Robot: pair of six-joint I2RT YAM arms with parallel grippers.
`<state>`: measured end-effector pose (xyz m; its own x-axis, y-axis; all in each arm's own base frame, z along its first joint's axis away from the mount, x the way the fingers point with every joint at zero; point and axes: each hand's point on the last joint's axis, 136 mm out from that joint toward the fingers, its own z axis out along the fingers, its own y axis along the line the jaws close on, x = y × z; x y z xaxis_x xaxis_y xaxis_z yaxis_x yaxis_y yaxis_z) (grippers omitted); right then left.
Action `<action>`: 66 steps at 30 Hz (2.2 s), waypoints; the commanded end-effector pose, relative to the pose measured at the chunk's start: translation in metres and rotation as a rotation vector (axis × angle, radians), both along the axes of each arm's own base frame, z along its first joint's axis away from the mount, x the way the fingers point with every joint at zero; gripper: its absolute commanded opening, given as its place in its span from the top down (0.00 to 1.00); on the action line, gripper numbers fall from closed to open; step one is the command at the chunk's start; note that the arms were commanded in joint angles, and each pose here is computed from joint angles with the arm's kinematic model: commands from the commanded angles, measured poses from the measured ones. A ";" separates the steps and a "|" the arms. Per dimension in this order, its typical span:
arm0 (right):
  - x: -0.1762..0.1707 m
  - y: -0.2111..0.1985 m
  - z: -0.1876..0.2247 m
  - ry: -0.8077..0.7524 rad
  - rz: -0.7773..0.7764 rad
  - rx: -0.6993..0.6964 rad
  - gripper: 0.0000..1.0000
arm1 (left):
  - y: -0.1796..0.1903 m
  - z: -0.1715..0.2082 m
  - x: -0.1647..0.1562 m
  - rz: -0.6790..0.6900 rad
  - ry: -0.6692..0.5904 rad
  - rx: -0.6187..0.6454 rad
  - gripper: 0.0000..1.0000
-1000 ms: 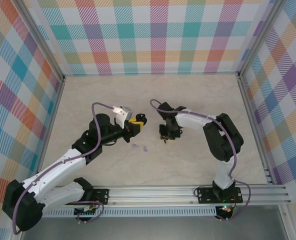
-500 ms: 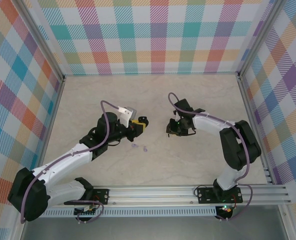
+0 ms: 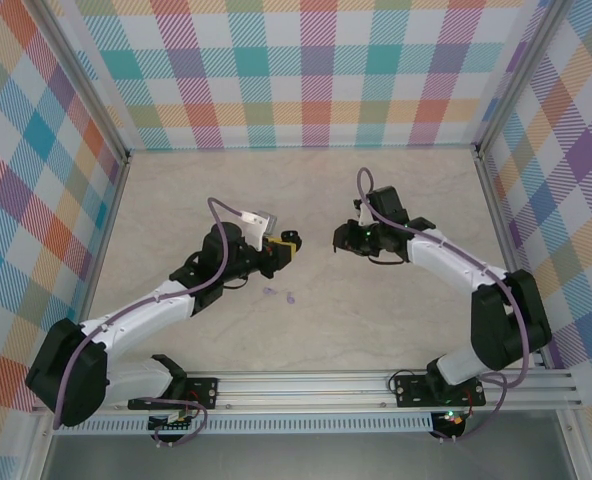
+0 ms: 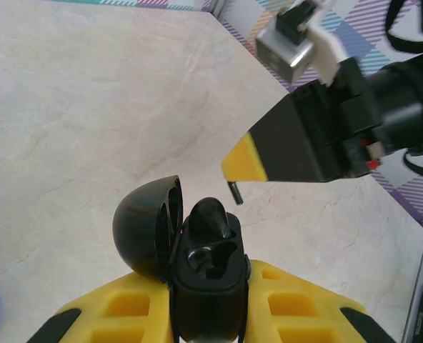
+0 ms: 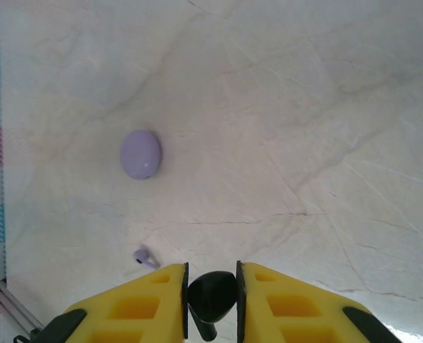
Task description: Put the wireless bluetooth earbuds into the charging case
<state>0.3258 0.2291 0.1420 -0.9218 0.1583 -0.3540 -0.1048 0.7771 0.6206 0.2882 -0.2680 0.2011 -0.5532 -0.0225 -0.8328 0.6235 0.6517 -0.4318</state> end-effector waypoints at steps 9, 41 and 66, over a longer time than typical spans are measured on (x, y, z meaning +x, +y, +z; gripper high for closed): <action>-0.010 0.011 0.091 -0.262 0.103 0.159 0.75 | -0.009 0.020 0.005 -0.025 -0.063 -0.110 0.93; -0.050 0.041 0.196 -0.574 0.348 0.385 0.74 | -0.039 0.066 -0.024 -0.271 -0.246 -0.276 0.93; -0.061 0.069 0.185 -0.561 0.444 0.326 0.74 | -0.043 0.090 -0.038 -0.319 -0.273 -0.303 0.93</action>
